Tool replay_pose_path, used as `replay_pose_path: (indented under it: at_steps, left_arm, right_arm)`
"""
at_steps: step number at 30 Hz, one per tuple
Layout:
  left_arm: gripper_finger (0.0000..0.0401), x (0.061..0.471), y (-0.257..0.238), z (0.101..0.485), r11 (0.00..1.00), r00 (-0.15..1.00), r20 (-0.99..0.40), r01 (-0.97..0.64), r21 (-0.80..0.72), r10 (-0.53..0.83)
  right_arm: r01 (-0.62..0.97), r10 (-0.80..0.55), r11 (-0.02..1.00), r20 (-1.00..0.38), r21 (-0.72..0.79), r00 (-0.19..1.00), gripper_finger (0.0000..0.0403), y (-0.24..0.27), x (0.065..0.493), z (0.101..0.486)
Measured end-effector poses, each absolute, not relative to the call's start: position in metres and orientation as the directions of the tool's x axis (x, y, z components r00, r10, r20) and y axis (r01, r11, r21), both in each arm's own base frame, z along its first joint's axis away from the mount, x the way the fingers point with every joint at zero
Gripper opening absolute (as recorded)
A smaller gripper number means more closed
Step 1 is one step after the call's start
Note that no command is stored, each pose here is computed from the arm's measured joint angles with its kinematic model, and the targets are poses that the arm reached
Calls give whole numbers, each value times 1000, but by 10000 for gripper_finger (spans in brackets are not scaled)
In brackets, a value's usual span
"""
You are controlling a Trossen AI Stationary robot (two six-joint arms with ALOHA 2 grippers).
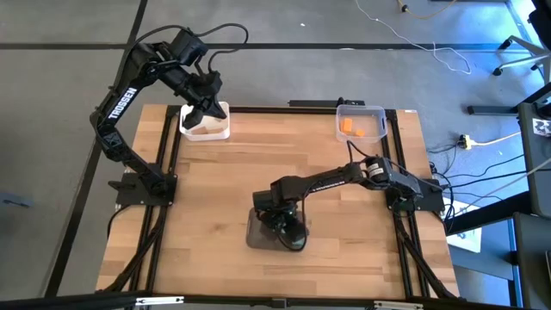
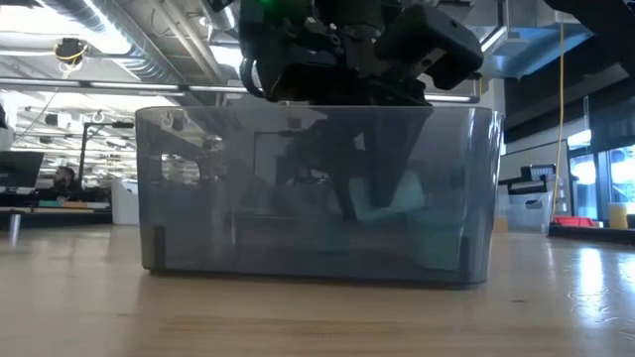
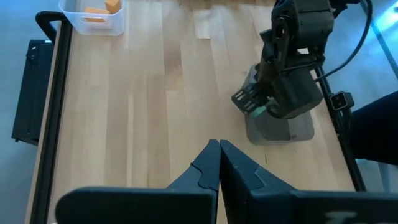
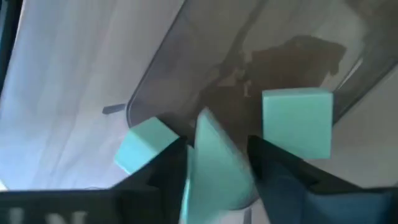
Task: Sort & place blocks by color
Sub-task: Put the blue block into the black bin, then return to Home Position
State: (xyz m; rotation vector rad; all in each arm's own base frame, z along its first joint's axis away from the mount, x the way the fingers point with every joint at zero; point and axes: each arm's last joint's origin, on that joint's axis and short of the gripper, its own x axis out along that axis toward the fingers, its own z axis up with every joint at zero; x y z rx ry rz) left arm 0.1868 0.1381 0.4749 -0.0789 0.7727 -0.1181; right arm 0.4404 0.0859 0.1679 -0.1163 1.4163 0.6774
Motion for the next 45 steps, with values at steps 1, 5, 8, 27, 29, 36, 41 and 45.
replay_pose_path:
  at_steps: [1, 5, 8, 27, 29, 36, 41, 45]
  left_arm:
    - [0, 187, 138, 475, 991, 708, -694, 74, -111, -131]
    - [0, 187, 138, 475, 991, 707, -695, 72, -109, -128]
    - [0, 187, 138, 475, 991, 707, -695, 72, -109, -128]
    - [0, 187, 139, 475, 992, 704, -700, 67, -104, -121]
    - [0, 187, 139, 474, 993, 701, -705, 60, -98, -112]
    - [0, 187, 139, 474, 995, 694, -714, 48, -85, -95]
    - [0, 186, 140, 474, 996, 688, -721, 19, -92, -80]
    - [0, 186, 140, 474, 993, 688, -721, -6, -116, -80]
  right_arm:
    - [-499, 365, 809, -931, 312, 9, 178, 86, 441, 168]
    - [-505, 351, 812, -936, 293, 21, 233, 86, 442, 168]
    - [-505, 310, 825, -950, 254, 28, 248, 85, 442, 169]
    - [-366, 351, 887, -927, 284, 132, 249, 57, 450, 268]
    - [-352, 332, 893, -938, 279, 99, 250, 56, 446, 268]
    - [-331, 104, 939, -994, 93, 16, 208, 45, 437, 263]
    - [-318, 27, 948, -997, 2, 75, 99, 28, 443, 263]
    - [-265, 29, 964, -995, 1, 100, 13, 12, 449, 258]
